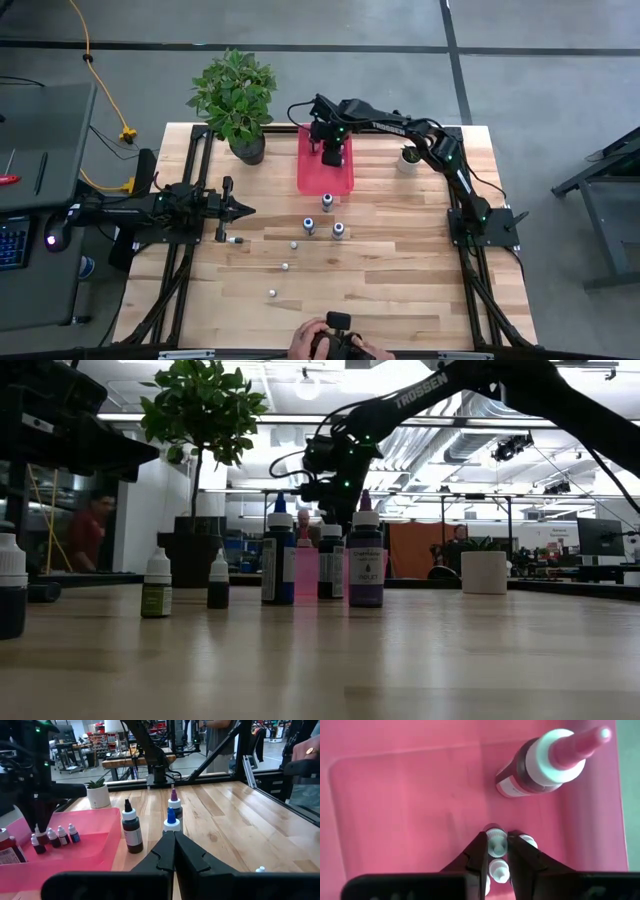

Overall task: Pick & Place food coloring
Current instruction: Put the orange food coloring bottle into the pink bin

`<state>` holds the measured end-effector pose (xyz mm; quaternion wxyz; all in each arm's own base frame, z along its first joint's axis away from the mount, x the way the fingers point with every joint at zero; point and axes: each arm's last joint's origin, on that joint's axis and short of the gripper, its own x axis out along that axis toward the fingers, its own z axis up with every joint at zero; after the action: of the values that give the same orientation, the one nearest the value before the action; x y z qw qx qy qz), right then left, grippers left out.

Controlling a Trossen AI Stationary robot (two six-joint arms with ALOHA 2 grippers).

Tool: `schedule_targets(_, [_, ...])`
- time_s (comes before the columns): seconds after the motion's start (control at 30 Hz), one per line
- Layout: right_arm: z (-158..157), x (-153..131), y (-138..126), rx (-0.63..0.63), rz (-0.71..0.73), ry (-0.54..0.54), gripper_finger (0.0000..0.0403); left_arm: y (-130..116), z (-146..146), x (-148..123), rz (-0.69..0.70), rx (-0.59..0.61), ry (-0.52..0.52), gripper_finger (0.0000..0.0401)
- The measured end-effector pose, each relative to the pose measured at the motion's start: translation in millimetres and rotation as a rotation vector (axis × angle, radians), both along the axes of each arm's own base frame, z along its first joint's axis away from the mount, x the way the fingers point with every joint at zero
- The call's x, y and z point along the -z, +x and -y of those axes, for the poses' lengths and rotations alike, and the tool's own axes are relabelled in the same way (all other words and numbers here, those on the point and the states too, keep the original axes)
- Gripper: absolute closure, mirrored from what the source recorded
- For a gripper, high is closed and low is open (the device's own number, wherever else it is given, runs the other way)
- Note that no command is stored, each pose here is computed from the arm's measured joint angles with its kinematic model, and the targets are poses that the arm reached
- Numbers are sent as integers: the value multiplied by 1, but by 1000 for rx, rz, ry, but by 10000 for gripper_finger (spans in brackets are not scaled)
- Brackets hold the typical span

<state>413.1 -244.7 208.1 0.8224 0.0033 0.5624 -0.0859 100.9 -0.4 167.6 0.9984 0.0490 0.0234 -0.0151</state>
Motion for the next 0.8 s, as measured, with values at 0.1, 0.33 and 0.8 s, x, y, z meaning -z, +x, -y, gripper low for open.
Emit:
schedule_targets(0.1, [0,0,0,12,0,6,337,0,0,0,0,0,0,401])
schedule_targets(0.33, [-1,1,-1,14,-12,15,344,0,0,0,0,0,0,401])
schedule_targets(0.8, [-2,10,-3,28,-52,74,344,0,0,0,0,0,0,401])
